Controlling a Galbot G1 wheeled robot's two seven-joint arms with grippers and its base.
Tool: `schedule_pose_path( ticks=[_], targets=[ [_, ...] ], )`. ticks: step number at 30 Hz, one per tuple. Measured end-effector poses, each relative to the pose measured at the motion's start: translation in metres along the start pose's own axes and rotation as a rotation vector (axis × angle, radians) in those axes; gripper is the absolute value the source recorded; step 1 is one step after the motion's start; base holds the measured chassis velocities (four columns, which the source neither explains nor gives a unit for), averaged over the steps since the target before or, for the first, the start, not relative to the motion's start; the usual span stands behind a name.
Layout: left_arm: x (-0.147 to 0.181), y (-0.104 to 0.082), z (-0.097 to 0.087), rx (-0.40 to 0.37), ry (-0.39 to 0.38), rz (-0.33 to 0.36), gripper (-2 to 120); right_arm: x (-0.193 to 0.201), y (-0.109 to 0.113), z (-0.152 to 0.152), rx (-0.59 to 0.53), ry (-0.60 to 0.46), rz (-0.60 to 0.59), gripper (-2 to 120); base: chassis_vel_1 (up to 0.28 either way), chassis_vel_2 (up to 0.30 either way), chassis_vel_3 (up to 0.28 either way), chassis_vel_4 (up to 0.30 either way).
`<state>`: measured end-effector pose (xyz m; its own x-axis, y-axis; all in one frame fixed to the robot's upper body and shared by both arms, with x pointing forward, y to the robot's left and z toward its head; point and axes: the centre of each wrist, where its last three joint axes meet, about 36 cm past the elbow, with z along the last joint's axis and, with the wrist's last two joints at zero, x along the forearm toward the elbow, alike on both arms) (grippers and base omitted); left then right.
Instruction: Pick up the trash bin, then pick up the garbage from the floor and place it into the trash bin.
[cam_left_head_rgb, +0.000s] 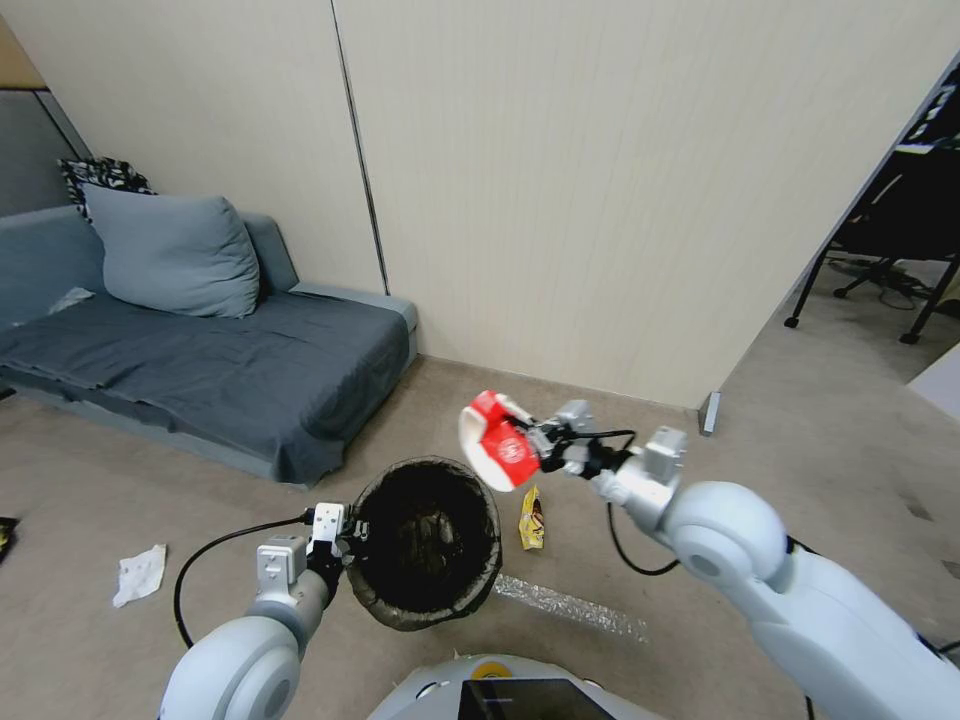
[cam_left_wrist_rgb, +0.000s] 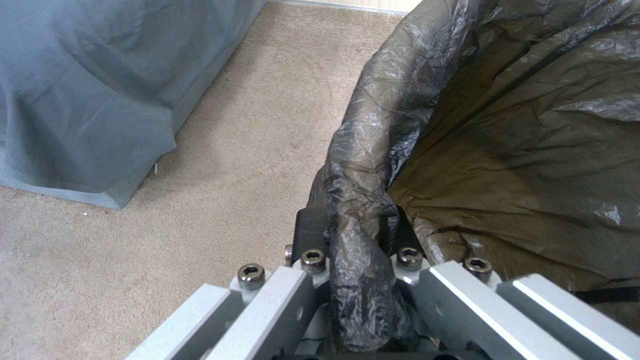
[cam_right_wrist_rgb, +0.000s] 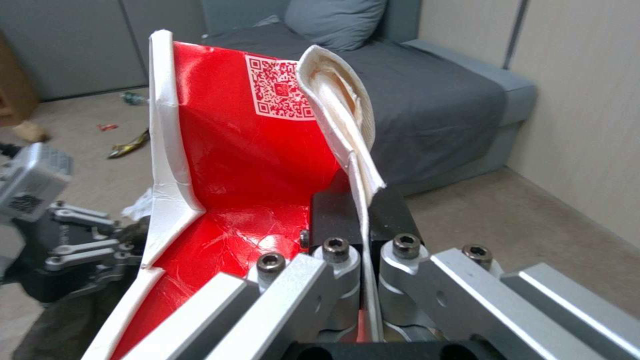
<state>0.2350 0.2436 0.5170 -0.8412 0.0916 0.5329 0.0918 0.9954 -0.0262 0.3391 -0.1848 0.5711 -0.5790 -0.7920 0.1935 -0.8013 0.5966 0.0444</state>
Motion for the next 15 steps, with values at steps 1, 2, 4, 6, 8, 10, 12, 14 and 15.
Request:
schedule_pose_path(
  ticks=[1,2,4,6,8,10,12,14,15],
  targets=[
    [0.000,0.000,0.000,-0.001,0.000,-0.001,1,-0.003,0.004,0.001,0.000,0.007,-0.018,0,0.000,0.000,0.000,0.000],
    [0.000,0.000,0.000,-0.002,0.000,-0.001,1,-0.005,0.007,0.001,0.000,0.013,-0.033,0,0.000,0.000,0.000,0.000],
    [0.000,0.000,0.000,-0.002,0.000,-0.001,1,-0.007,0.012,0.002,0.001,0.019,-0.053,0,0.000,0.000,0.000,0.000],
    [0.000,0.000,0.000,-0.003,0.000,-0.002,1,-0.010,0.018,0.002,0.003,0.024,-0.075,0,0.000,0.000,0.000,0.000],
    [0.000,-0.001,0.001,-0.003,0.002,-0.001,1,-0.012,0.021,0.001,0.006,0.027,-0.086,0,0.000,0.000,0.000,0.000],
    [0.000,-0.001,0.001,-0.004,0.003,-0.001,1,-0.014,0.024,0.000,0.010,0.031,-0.098,0,0.000,0.000,0.000,0.000],
    [0.000,-0.001,0.002,-0.003,0.005,0.000,1,-0.017,0.026,0.000,0.015,0.037,-0.109,0,0.000,0.000,0.000,0.000],
    [0.000,-0.002,0.002,-0.003,0.006,0.000,1,-0.021,0.029,0.002,0.019,0.047,-0.121,0,0.000,0.000,0.000,0.000],
    [0.000,-0.002,0.002,-0.003,0.006,0.000,1,-0.021,0.029,0.002,0.019,0.047,-0.121,0,0.000,0.000,0.000,0.000]
  ],
)
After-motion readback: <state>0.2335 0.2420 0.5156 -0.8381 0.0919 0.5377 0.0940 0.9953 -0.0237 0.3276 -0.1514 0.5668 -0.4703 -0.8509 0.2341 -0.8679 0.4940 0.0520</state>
